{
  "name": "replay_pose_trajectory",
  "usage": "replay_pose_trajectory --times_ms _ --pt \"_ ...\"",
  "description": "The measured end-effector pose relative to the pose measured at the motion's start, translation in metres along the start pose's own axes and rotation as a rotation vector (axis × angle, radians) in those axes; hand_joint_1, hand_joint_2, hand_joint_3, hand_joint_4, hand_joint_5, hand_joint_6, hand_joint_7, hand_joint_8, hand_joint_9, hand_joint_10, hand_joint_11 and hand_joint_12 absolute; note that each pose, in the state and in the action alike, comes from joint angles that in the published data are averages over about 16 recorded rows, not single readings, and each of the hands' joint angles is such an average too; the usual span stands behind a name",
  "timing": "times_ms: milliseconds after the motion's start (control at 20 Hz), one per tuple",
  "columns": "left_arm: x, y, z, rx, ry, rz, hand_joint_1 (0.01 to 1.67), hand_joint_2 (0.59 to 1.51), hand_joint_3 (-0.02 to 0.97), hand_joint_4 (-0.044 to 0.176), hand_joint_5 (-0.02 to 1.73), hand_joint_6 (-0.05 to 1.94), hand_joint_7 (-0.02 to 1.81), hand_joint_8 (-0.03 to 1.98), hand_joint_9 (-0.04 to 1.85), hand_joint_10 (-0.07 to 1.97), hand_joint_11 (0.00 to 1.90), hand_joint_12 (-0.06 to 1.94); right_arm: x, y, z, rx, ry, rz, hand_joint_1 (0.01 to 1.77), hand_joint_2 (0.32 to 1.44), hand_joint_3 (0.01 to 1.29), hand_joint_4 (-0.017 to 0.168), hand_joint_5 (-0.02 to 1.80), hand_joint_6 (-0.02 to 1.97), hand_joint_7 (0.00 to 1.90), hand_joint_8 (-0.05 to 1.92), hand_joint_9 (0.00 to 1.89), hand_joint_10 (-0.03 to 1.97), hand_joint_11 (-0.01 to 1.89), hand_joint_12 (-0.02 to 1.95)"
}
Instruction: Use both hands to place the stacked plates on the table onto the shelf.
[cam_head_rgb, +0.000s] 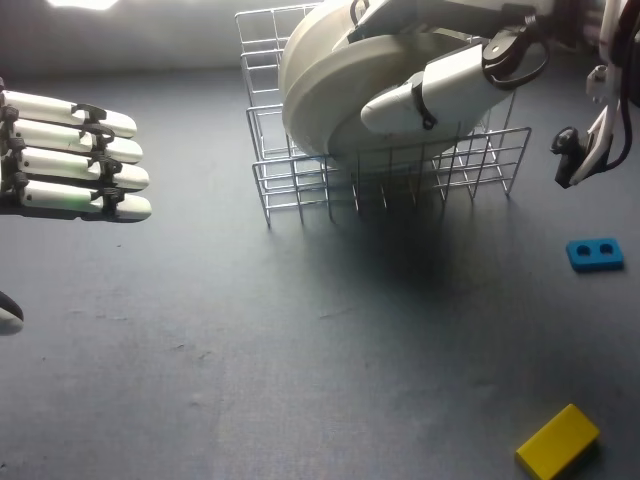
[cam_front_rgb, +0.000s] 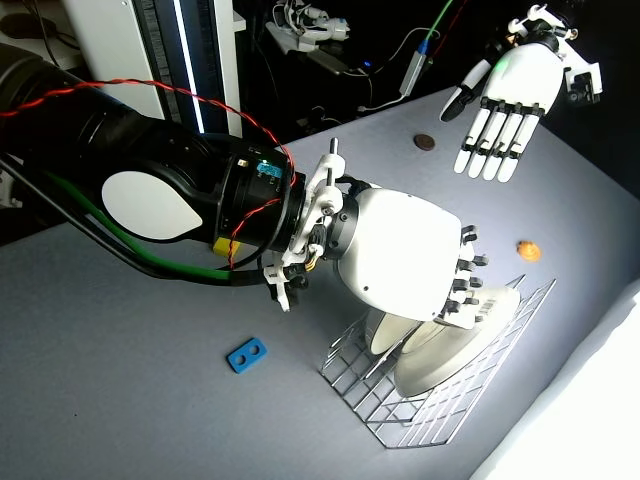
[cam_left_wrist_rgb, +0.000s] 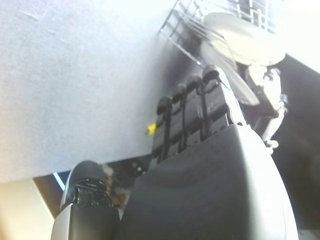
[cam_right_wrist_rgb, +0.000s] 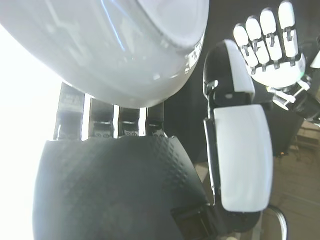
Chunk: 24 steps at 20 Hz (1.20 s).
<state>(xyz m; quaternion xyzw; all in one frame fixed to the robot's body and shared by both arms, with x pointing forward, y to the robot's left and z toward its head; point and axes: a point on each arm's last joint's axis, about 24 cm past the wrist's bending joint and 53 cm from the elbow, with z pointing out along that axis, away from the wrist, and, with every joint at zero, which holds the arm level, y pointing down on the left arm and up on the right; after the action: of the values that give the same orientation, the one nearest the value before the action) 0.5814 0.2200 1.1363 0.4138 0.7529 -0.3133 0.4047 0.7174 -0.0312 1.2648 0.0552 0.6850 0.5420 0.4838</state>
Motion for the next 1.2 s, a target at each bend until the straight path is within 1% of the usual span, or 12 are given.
replay_pose_trajectory --times_ms 200,450,750,1000,1200 --pt "-0.001 -0.002 0.000 0.007 -0.002 0.001 0.02 1.184 -0.010 0.001 0.12 0.02 0.10 0.02 0.08 0.00 0.04 0.02 0.000 0.003 0.000 -0.008 0.000 -0.008 0.74 1.08 0.01 -0.009 0.61 0.03 0.68 0.01 0.66 0.02 0.33 1.06" --pt "-0.003 -0.004 0.000 0.018 -0.007 0.004 0.02 1.184 -0.010 0.001 0.12 0.02 0.10 0.02 0.08 0.00 0.03 0.02 0.000 0.006 -0.001 -0.019 0.000 -0.020 0.71 1.07 0.01 -0.007 0.49 0.02 0.53 0.01 0.51 0.02 0.19 0.97" --pt "-0.011 -0.017 0.004 0.060 -0.032 0.012 0.02 1.184 -0.010 0.001 0.13 0.02 0.10 0.02 0.08 0.00 0.02 0.03 -0.006 0.018 -0.005 -0.047 -0.011 -0.037 0.67 1.05 0.01 -0.004 0.37 0.02 0.38 0.01 0.36 0.02 0.06 0.88" --pt "-0.019 -0.033 0.006 0.115 -0.056 0.023 0.02 1.185 -0.010 0.001 0.13 0.02 0.11 0.02 0.09 0.00 0.03 0.04 -0.009 0.039 -0.019 -0.110 -0.015 -0.097 0.64 1.03 0.01 -0.002 0.30 0.01 0.29 0.01 0.26 0.02 0.01 0.77" --pt "-0.030 -0.048 0.006 0.164 -0.089 0.031 0.02 1.186 -0.010 0.001 0.13 0.02 0.10 0.02 0.09 0.00 0.03 0.05 -0.002 0.061 -0.039 -0.188 0.000 -0.181 0.60 1.01 0.01 -0.002 0.28 0.01 0.27 0.01 0.25 0.02 0.01 0.73"
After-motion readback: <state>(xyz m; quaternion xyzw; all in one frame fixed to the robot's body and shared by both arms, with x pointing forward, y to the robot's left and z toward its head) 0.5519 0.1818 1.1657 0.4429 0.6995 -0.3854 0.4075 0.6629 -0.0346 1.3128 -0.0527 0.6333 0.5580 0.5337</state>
